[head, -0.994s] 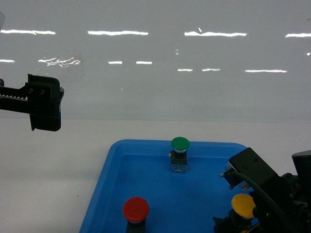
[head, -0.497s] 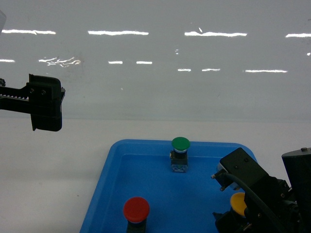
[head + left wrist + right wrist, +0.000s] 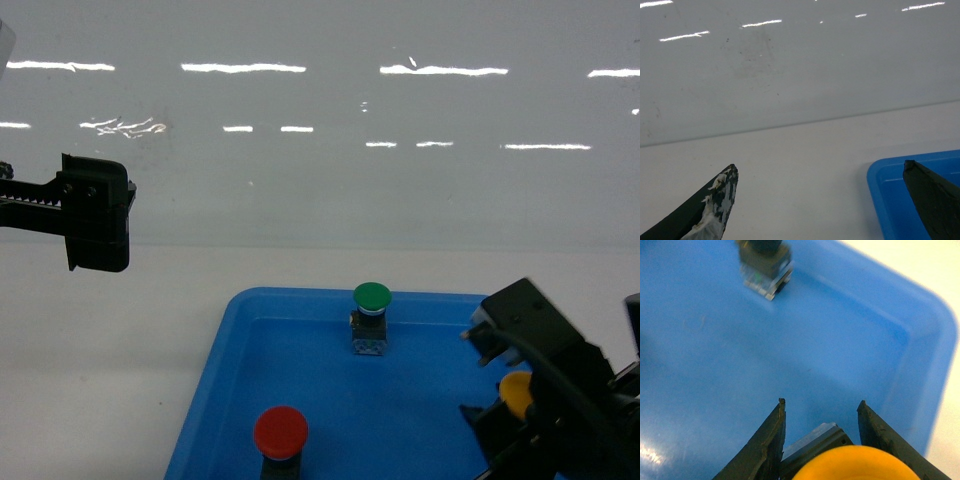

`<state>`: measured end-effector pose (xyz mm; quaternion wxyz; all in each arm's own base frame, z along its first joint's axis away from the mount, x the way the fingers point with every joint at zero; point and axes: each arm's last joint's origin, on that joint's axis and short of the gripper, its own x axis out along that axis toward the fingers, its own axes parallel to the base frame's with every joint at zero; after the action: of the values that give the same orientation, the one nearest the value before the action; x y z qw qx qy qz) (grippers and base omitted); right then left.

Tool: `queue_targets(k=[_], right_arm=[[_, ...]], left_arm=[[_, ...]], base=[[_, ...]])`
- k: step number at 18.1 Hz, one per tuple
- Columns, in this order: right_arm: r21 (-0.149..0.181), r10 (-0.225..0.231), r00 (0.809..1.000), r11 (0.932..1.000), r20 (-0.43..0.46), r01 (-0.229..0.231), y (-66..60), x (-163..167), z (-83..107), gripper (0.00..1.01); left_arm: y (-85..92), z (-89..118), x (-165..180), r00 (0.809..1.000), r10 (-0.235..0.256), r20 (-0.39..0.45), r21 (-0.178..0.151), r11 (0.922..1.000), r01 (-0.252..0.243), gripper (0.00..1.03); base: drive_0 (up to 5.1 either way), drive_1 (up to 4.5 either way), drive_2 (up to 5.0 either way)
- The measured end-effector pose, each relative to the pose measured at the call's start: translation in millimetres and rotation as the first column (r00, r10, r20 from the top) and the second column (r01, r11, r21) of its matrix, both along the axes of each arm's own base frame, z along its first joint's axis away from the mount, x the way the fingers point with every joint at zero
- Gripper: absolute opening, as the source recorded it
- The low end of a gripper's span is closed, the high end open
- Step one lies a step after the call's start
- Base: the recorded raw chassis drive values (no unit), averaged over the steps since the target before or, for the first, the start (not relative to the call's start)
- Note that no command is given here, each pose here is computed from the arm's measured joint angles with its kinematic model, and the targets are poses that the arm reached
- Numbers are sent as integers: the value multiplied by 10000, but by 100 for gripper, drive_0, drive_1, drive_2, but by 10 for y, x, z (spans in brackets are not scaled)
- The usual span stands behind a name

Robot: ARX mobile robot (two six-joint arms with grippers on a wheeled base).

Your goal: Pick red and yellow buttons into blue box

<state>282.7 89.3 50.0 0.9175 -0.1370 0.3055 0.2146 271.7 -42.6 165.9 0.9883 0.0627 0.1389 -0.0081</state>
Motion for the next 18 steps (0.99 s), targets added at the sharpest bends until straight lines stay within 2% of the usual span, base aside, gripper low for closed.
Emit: queue_targets(k=[1, 2, 3, 4, 5, 7, 8, 9, 11, 12, 13, 14, 15, 16, 18], right_arm=[[1048, -1232, 9800, 9887, 1560, 1076, -294, -16, 399, 39], [2018, -2847, 9141, 9514, 2888, 2325, -637, -246, 784, 39], [2467, -3825, 8592, 9178, 3397, 3111, -775, -530, 933, 39], [2576, -4201, 8350, 9027, 3553, 3446, -819, -669, 974, 39], [2709, -4659, 8097, 8811, 3568, 3876, -865, -838, 997, 39], [2724, -5081, 7873, 8590, 3493, 4335, -882, -1107, 989, 39], [2722, -5147, 7849, 8552, 3449, 4411, -884, -1223, 987, 39], [2756, -5088, 7881, 8582, 3464, 4330, -862, -1347, 996, 39], [2876, -5070, 7821, 8590, 3623, 4237, -875, -1526, 1048, 39], [2884, -5218, 7746, 8505, 3574, 4399, -911, -1608, 1056, 39], [2802, -5280, 7728, 8473, 3521, 4513, -924, -1693, 1051, 39], [2722, -5091, 7870, 8584, 3486, 4348, -919, -1770, 1040, 39], [2782, -4927, 7824, 8680, 3809, 4112, -922, -1821, 1080, 38], [2720, -4861, 7753, 8726, 4032, 4056, -925, -1853, 1137, 38], [2532, -4775, 7841, 8778, 3964, 4066, -926, -1849, 1130, 38]], left_arm=[[0, 0, 0, 10000, 4, 4, 0, 10000, -4, 98], [0, 0, 0, 10000, 0, 4, -1, 10000, 0, 98], [0, 0, 0, 10000, 0, 4, -1, 10000, 0, 98], [0, 0, 0, 10000, 0, 4, -1, 10000, 0, 98], [0, 0, 0, 10000, 0, 4, -1, 10000, 0, 98], [0, 0, 0, 10000, 0, 0, 0, 10000, 0, 98], [0, 0, 0, 10000, 4, 4, 0, 10000, -4, 98], [0, 0, 0, 10000, 0, 4, -1, 10000, 0, 98], [-1, 0, 0, 10000, -7, 4, -2, 10000, 7, 98], [0, 0, 0, 10000, 4, 4, 0, 10000, -4, 98], [0, 0, 0, 10000, 0, 4, -1, 10000, 0, 98], [0, 0, 0, 10000, 4, 4, 0, 10000, -4, 98], [0, 0, 0, 10000, 7, 0, 2, 10000, -7, 98], [0, 1, 0, 10000, 1, 8, -5, 10000, -1, 98], [0, 0, 0, 10000, -11, 3, -4, 10000, 11, 98]], base=[[0, 0, 0], [0, 0, 0], [0, 0, 0], [0, 0, 0], [0, 0, 0], [0, 0, 0], [0, 0, 0], [0, 0, 0], [0, 0, 0], [0, 0, 0], [0, 0, 0], [0, 0, 0], [0, 0, 0], [0, 0, 0], [0, 0, 0]])
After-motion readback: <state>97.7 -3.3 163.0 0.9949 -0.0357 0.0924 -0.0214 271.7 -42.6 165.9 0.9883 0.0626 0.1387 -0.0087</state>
